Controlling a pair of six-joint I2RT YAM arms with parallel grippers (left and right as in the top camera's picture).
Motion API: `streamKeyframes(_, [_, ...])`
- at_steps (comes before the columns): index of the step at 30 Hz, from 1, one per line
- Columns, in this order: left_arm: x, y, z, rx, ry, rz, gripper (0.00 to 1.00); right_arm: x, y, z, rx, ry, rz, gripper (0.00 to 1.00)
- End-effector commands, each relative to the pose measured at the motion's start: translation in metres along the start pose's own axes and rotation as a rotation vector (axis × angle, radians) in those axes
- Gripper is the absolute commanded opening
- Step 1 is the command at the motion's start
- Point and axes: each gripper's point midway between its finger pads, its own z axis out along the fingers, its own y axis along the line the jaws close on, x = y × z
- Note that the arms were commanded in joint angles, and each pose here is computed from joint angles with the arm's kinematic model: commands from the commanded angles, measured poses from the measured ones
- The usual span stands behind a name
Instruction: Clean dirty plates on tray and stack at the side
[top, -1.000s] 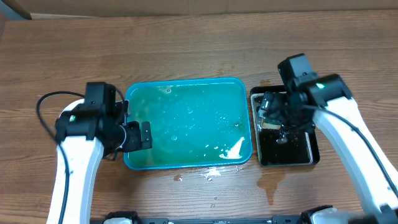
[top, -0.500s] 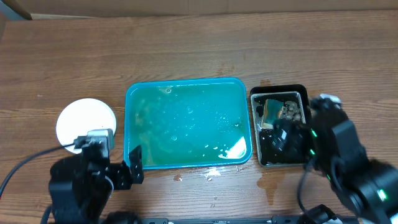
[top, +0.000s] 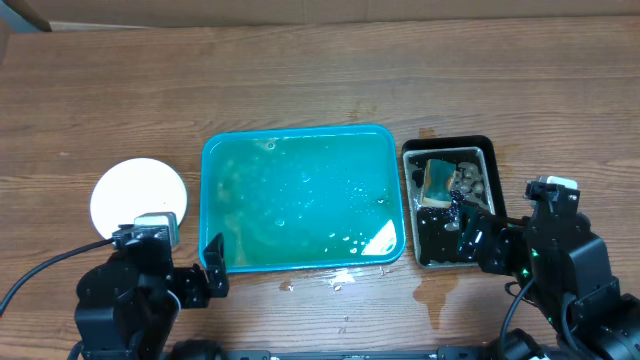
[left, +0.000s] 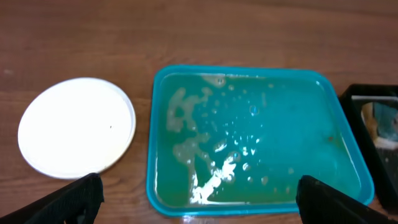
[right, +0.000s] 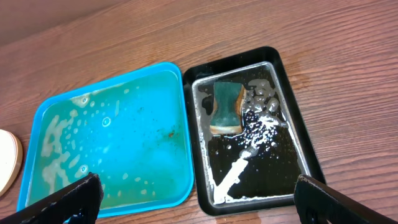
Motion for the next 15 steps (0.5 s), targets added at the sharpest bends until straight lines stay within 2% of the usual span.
streamKeyframes(1, [0.009, 0.002, 0.002, -0.008, 0.029, 0.010, 1.00, -0.001, -0.002, 0.000, 0.011, -0.012, -0.001, 1.00])
streamKeyframes(15, [0.019, 0.003, 0.001, -0.012, 0.072, 0.007, 1.00, 0.002, -0.013, -0.005, 0.037, -0.015, 0.008, 1.00])
